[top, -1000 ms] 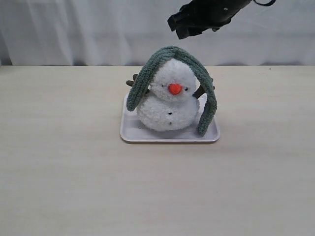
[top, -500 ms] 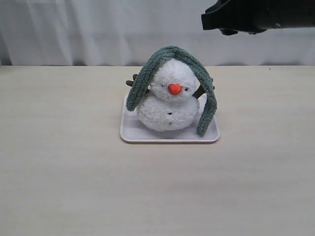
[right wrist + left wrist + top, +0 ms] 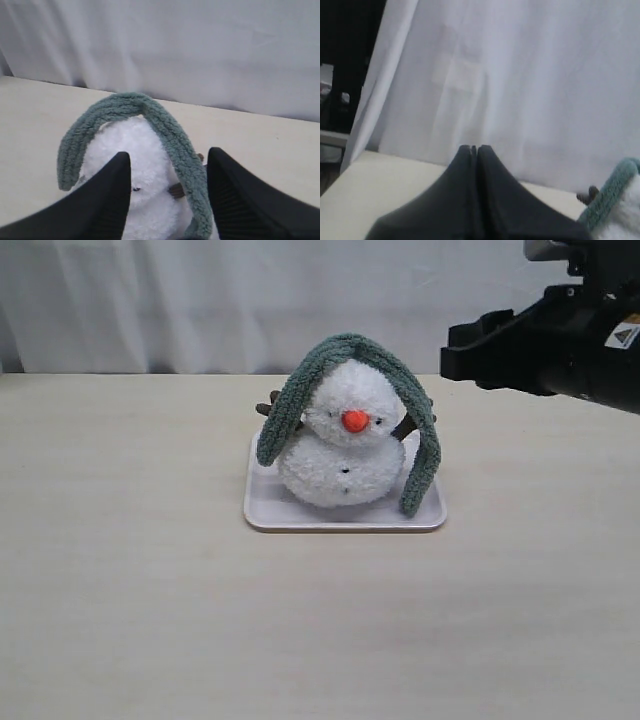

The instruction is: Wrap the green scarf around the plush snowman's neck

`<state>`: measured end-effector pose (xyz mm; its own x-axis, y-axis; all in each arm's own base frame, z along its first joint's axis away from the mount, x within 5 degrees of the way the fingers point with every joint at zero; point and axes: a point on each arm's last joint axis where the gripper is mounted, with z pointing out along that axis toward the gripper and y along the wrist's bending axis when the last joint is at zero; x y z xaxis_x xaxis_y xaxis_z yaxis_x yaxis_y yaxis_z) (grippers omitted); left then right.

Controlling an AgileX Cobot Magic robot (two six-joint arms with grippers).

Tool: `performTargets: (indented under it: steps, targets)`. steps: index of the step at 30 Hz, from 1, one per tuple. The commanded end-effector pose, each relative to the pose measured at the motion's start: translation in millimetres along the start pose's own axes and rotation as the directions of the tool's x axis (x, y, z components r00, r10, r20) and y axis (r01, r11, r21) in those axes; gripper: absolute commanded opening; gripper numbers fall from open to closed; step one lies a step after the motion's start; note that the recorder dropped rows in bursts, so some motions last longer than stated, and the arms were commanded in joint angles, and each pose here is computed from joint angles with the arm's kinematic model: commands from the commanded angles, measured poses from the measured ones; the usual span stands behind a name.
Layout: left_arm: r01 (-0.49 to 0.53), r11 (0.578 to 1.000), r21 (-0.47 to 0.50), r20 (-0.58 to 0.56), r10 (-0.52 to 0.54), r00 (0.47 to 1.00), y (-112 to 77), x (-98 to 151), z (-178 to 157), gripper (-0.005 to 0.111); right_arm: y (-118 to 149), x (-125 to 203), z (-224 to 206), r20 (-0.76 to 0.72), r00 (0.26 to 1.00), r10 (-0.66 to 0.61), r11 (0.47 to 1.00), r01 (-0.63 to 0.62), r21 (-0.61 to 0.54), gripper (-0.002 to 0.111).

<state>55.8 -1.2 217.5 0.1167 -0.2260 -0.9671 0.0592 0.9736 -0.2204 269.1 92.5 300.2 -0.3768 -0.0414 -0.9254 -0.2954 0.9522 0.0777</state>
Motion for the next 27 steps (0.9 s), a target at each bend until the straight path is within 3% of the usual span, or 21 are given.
performTargets:
  steps: [1, 5, 12, 18, 21, 24, 27]
  targets:
    - [0.074, 0.997, -0.013, 0.104, -0.072, 0.992, 2.2, -9, -1, 0.000, -26, 4, 2, 0.015, 0.997, 0.078, 0.993, -0.079, 0.086, 0.045]
    - [0.188, 0.982, 0.006, 0.085, -0.188, 0.978, 1.3, -7, 0, 0.000, -39, 6, 5, 0.014, 0.995, 0.099, 0.986, -0.100, 0.130, 0.043]
    - [0.150, 0.989, -0.002, 0.039, -0.150, 0.988, -4.4, -26, 13, 0.000, -44, 23, 29, -0.039, 0.995, 0.093, 0.985, -0.087, 0.149, 0.005]
    - [0.102, 0.994, 0.024, -0.031, -0.102, 0.994, -12.8, -39, 46, 0.000, -47, 38, 49, -0.074, 0.995, 0.063, 0.986, -0.051, 0.158, 0.004]
    - [0.017, 0.976, 0.216, -0.023, -0.013, 1.000, -29.6, -36, 67, 0.000, -48, 41, 53, -0.089, 0.995, 0.052, 0.987, -0.038, 0.157, 0.004]
    - [-0.021, 0.885, 0.464, -0.012, 0.030, 0.999, -51.9, -30, 89, 0.000, -48, 45, 58, -0.104, 0.994, 0.026, 0.988, -0.010, 0.152, 0.004]
    - [-0.053, 0.831, 0.554, -0.046, 0.094, 0.994, -60.2, -23, 119, 0.000, -50, 48, 64, -0.118, 0.993, -0.020, 0.989, 0.037, 0.143, 0.004]
